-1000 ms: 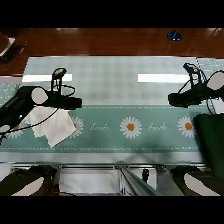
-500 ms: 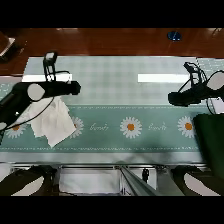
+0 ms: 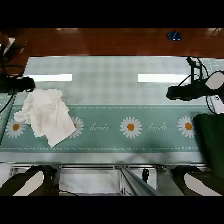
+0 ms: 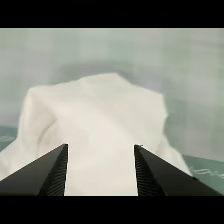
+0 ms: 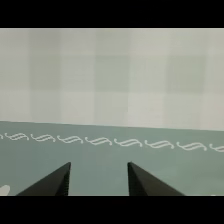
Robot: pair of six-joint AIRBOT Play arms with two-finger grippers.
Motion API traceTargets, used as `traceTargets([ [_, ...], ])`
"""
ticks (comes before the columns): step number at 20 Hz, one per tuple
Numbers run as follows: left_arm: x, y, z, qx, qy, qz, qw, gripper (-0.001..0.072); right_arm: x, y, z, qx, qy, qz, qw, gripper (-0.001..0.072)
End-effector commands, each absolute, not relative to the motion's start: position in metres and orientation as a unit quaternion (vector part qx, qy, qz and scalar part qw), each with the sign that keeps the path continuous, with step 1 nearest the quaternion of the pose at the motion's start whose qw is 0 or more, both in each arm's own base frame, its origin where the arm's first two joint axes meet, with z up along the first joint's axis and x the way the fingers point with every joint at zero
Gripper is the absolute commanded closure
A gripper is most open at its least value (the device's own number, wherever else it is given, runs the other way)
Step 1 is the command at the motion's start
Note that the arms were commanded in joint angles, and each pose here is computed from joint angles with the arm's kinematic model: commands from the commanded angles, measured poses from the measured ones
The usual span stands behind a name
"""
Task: Fold the shirts.
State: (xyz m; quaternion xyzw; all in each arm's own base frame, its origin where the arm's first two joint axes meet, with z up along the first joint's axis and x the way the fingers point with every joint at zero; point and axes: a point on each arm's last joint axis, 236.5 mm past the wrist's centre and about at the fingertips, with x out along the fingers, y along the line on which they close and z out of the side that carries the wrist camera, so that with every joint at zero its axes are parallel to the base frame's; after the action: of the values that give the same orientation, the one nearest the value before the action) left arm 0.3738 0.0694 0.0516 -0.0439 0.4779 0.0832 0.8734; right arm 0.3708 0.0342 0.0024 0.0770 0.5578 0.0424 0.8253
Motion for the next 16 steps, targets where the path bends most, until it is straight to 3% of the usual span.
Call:
traceTargets([
  [1, 0.325, 0.095, -0.006, -0.132, 0.538, 0.126, 0.823, 0.0200, 0.370, 0.034, -0.011, 0.085, 0.574, 0.035, 0.814, 0.0294],
  [5, 0.288, 0.073, -0.080, -0.196, 0.614, 0.117, 0.756, 0.0201, 0.365, 0.038, -0.021, 0.101, 0.593, 0.033, 0.798, 0.0295],
  [9, 0.295, 0.054, -0.107, -0.241, 0.630, 0.098, 0.732, 0.0205, 0.360, 0.040, -0.023, 0.103, 0.602, 0.034, 0.791, 0.0295],
  [10, 0.295, 0.049, -0.110, -0.243, 0.634, 0.085, 0.729, 0.0321, 0.358, 0.040, -0.023, 0.104, 0.606, 0.034, 0.788, 0.0296],
  [11, 0.295, 0.044, -0.109, -0.243, 0.636, 0.069, 0.729, 0.0591, 0.356, 0.041, -0.024, 0.105, 0.609, 0.035, 0.786, 0.0296],
  [12, 0.301, 0.038, -0.103, -0.243, 0.630, 0.050, 0.736, 0.0677, 0.354, 0.042, -0.023, 0.107, 0.612, 0.036, 0.783, 0.0298],
  [16, 0.361, 0.012, -0.007, -0.269, 0.508, -0.036, 0.818, 0.0677, 0.354, 0.045, -0.002, 0.113, 0.589, 0.043, 0.799, 0.0302],
])
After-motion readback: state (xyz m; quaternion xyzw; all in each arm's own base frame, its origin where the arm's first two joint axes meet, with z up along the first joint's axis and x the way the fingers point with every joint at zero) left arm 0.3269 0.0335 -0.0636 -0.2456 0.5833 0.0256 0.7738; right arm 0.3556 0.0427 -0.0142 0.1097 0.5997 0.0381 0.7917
